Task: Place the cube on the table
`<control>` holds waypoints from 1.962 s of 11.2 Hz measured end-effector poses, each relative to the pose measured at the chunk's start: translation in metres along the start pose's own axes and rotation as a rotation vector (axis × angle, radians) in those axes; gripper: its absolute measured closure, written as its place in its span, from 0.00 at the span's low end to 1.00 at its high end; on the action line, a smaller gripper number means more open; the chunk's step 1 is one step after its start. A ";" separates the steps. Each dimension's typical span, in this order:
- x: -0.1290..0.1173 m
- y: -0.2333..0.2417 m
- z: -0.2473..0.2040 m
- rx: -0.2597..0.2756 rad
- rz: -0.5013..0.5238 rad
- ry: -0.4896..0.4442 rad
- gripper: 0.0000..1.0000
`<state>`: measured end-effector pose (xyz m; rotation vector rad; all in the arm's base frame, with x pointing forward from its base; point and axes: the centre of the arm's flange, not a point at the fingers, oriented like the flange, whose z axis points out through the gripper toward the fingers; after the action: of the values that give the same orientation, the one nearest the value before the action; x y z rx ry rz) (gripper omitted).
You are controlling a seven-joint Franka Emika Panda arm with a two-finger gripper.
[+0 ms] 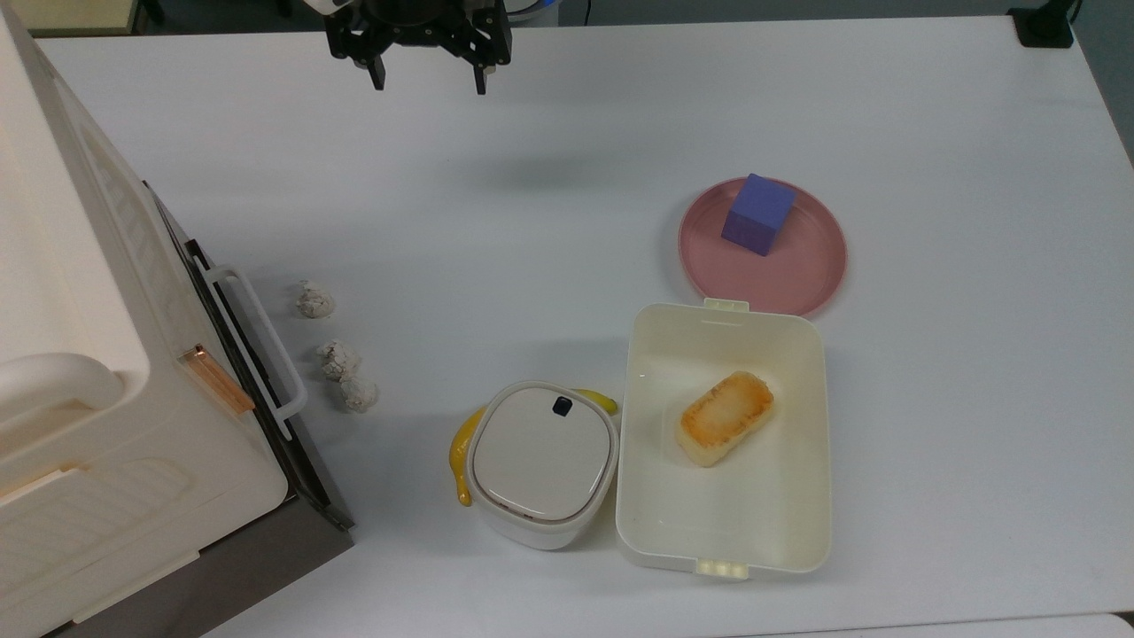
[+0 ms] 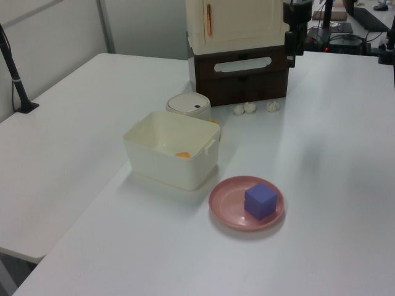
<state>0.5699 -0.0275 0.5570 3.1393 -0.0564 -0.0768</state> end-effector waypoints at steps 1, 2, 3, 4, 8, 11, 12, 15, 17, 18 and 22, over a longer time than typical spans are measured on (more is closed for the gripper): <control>0.001 -0.005 0.002 -0.001 -0.009 -0.003 0.00; 0.002 -0.016 0.004 -0.003 -0.027 -0.007 0.00; 0.003 -0.025 0.008 -0.006 -0.050 -0.015 0.00; 0.006 -0.034 0.016 -0.009 -0.074 -0.028 0.00; 0.002 -0.146 0.037 -0.020 -0.262 -0.042 0.00; -0.004 -0.249 0.068 -0.036 -0.428 0.015 0.00; -0.008 -0.273 0.081 -0.043 -0.489 0.012 0.00; -0.019 -0.324 0.123 -0.058 -0.686 -0.023 0.00; -0.024 -0.346 0.154 -0.076 -0.781 -0.067 0.00; -0.025 -0.353 0.169 -0.085 -0.804 -0.083 0.00; -0.025 -0.376 0.215 -0.123 -0.863 -0.087 0.04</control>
<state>0.5482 0.3491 0.3429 2.7778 1.2273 -0.1988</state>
